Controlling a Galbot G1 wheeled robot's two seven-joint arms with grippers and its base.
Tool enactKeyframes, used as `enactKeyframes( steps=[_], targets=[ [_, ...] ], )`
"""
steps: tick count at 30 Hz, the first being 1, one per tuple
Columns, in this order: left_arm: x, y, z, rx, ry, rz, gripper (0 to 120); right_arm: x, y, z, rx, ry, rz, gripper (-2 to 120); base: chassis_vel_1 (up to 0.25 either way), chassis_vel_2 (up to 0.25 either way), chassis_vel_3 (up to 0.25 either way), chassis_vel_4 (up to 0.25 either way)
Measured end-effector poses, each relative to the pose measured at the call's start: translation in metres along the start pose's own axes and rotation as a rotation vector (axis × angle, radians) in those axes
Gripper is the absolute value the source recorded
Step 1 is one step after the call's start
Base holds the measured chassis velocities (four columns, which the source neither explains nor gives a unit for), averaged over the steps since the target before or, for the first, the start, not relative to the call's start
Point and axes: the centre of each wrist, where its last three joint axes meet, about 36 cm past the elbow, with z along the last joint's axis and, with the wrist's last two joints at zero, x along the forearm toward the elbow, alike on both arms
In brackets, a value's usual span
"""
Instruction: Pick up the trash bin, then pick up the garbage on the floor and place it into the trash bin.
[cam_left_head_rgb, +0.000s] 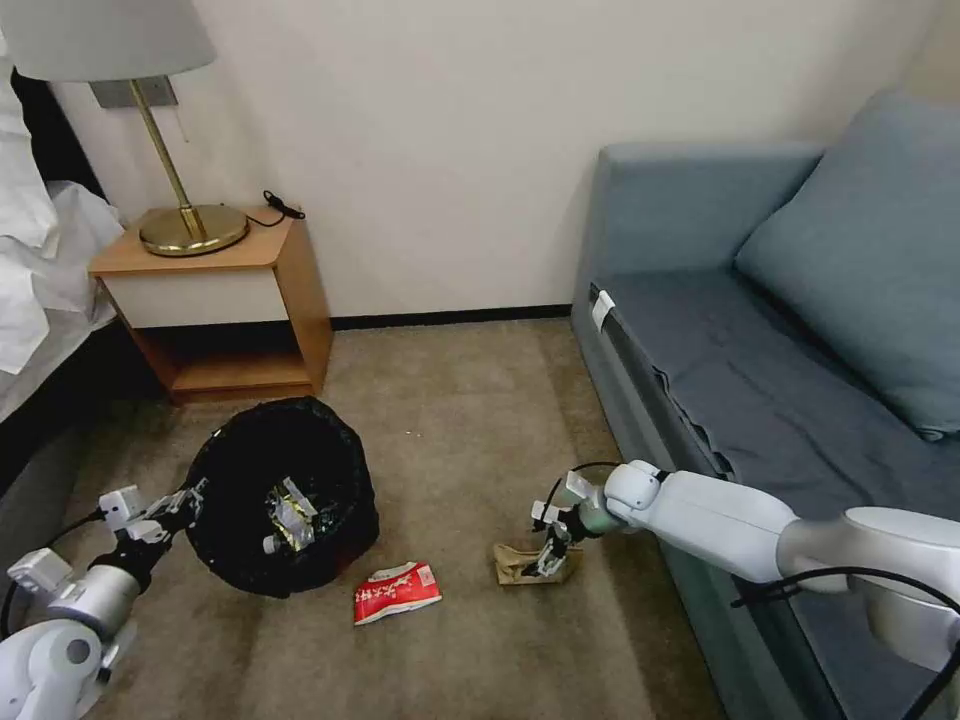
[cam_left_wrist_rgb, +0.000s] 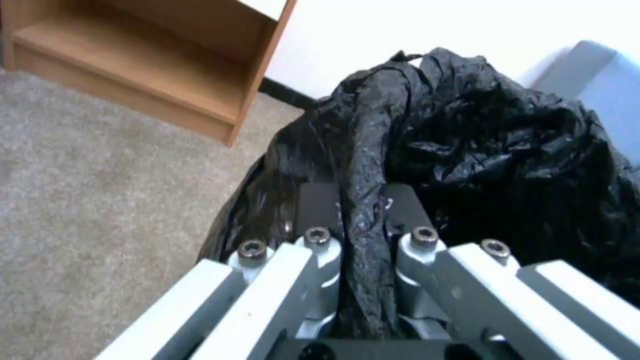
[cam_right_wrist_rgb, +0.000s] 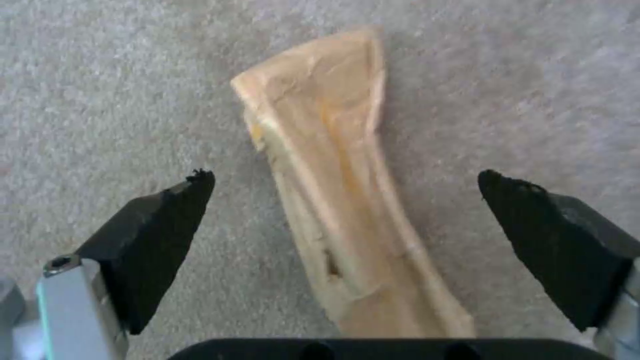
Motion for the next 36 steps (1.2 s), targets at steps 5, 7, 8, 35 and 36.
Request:
enactKeyframes(
  steps=[5, 7, 8, 35, 36],
  targets=[
    [0.000, 0.001, 0.001, 0.002, 0.002, -0.002, 4, -0.015, 0.010, -0.004, 0.008, 0.002, 0.000, 100, 0.000, 0.000, 0.000, 0.000],
    [0.001, 0.003, 0.000, 0.003, 0.002, -0.005, 4, -0.022, 0.011, -0.007, 0.013, 0.008, 0.019, 99, 0.000, 0.000, 0.000, 0.000],
    [0.001, 0.004, 0.000, 0.003, 0.001, -0.006, 4, -0.024, 0.012, -0.007, 0.012, 0.009, 0.026, 97, 0.000, 0.000, 0.000, 0.000],
    [0.002, 0.011, -0.002, 0.012, -0.003, -0.017, 4, -0.025, 0.016, 0.000, 0.000, 0.011, 0.073, 4, 0.000, 0.000, 0.000, 0.000],
    [0.002, 0.011, -0.002, 0.012, -0.003, -0.017, 4, -0.025, 0.016, 0.000, 0.000, 0.011, 0.073, 4, 0.000, 0.000, 0.000, 0.000]
  ],
)
